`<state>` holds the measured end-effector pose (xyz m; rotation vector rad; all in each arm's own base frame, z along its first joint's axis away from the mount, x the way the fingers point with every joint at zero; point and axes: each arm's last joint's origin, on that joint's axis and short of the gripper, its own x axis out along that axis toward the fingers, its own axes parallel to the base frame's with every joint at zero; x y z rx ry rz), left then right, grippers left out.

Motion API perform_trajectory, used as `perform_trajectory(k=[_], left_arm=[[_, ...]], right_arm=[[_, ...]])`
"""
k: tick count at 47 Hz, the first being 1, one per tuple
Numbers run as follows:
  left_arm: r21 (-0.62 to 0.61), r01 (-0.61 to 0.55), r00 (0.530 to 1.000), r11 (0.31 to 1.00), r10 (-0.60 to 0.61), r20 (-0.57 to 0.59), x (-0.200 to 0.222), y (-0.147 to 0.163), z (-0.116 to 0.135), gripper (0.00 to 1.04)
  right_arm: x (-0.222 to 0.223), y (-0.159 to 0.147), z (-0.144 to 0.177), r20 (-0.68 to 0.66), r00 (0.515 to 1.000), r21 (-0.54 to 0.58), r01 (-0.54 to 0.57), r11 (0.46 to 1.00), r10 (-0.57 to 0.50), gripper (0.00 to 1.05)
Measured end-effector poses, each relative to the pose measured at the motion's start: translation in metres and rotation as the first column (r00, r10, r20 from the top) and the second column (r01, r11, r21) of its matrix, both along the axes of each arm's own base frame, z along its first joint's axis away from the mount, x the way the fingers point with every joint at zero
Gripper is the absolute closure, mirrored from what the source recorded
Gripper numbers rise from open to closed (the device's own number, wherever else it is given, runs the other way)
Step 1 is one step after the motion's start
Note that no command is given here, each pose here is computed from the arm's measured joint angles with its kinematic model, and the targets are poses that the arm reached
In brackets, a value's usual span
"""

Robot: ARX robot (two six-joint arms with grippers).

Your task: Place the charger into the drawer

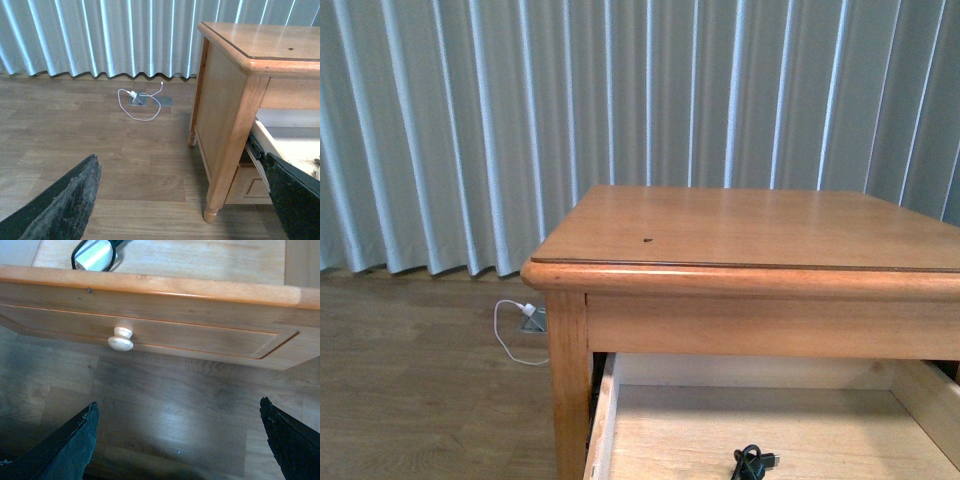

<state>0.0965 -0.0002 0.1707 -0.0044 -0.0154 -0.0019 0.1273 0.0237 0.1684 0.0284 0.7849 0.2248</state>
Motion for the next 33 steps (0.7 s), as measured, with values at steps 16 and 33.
perform_trajectory(k=[16, 33], left_arm=[[0.0, 0.0, 1.0, 1.0, 0.0, 0.0, 0.0, 0.0, 0.0, 0.06], [0.0, 0.0, 1.0, 1.0, 0.0, 0.0, 0.0, 0.0, 0.0, 0.06]], right_arm=[[0.027, 0.04, -0.006, -0.063, 0.997, 0.004, -0.036, 0.999, 0.037, 0.09], [0.072, 0.062, -0.015, -0.071, 0.997, -0.018, 0.008, 1.0, -0.01, 0.09]])
